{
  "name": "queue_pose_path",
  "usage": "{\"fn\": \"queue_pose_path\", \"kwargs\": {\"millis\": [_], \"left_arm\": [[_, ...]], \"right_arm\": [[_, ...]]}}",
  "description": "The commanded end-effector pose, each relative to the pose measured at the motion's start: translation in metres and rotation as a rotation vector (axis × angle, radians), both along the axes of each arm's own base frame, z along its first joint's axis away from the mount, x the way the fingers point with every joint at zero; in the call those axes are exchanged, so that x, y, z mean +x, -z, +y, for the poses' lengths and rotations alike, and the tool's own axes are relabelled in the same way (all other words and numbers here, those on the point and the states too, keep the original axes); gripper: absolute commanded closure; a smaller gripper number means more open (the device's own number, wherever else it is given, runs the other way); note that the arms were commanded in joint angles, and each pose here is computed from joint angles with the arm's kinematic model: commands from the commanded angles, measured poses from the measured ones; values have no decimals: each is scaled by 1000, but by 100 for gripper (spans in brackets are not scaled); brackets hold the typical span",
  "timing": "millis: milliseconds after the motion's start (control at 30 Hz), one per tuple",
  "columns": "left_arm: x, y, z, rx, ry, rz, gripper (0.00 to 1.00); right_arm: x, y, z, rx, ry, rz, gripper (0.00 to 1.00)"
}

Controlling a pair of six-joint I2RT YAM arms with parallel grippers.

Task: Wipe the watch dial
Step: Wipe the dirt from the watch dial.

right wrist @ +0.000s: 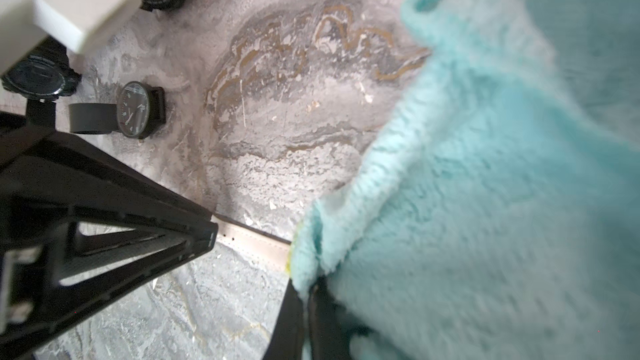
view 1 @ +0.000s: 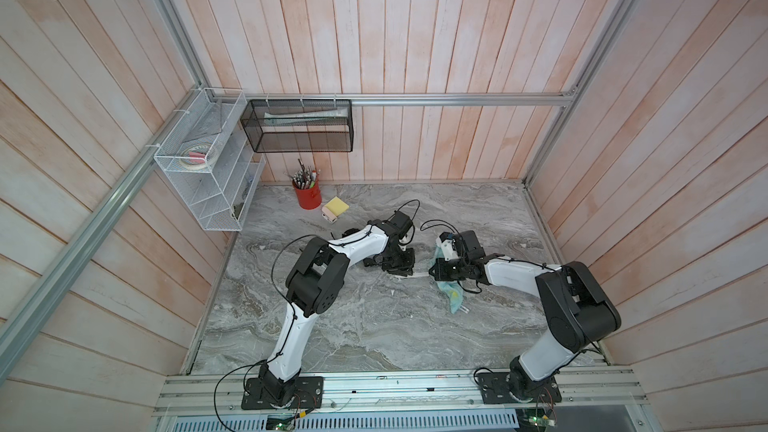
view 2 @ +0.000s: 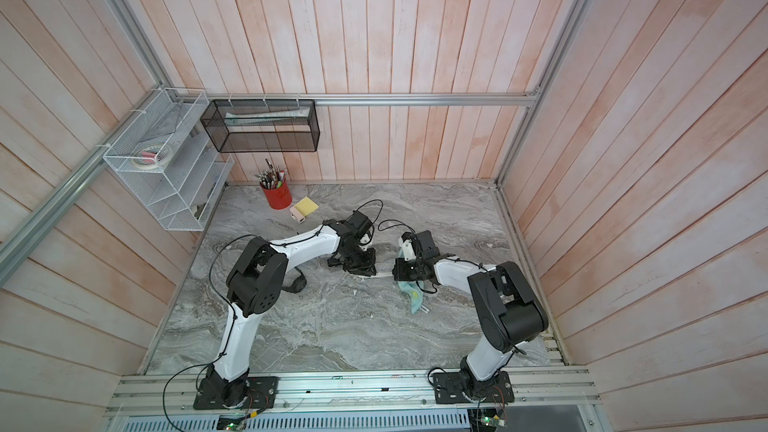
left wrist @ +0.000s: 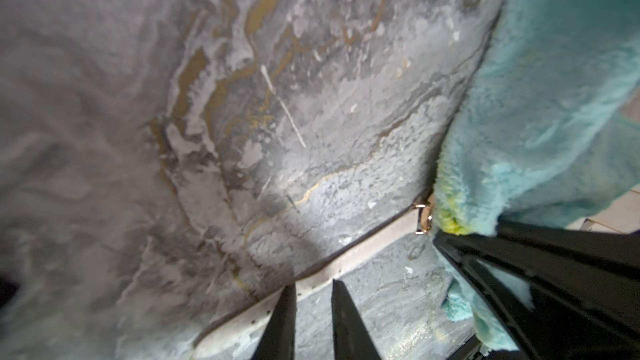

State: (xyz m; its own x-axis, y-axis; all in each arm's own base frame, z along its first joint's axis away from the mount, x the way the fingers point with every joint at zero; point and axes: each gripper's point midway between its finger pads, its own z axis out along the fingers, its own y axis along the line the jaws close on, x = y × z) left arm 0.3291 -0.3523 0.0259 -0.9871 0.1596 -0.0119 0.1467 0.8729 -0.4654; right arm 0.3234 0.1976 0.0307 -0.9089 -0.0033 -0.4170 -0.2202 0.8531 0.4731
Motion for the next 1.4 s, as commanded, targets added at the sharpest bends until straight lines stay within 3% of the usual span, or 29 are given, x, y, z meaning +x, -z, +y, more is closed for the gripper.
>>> {"fn": "queue_pose_path", "kwargs": {"millis": [0,200,367,567,900,1367], "left_arm": [[-29,50,26,141,0,131,78],[-30,50,25,142,1,133,78],[-30,50,25,142,-2,134,78],[-29,51,26,144,-3,134,78],[-30,51,26,146,-3,136,78],[-30,51,26,147,-4,137,78]], "right_arm": [[-9,24,-29,-64,75,61,100],[-7,26,-41,-83,108,63,100],[0,1,-42,-91,117,5,100],[6,-34,-9,-46,24,-84,100],[2,0,7,-41,-14,2,100],[6,9,-51,-129,121,17,100]]}}
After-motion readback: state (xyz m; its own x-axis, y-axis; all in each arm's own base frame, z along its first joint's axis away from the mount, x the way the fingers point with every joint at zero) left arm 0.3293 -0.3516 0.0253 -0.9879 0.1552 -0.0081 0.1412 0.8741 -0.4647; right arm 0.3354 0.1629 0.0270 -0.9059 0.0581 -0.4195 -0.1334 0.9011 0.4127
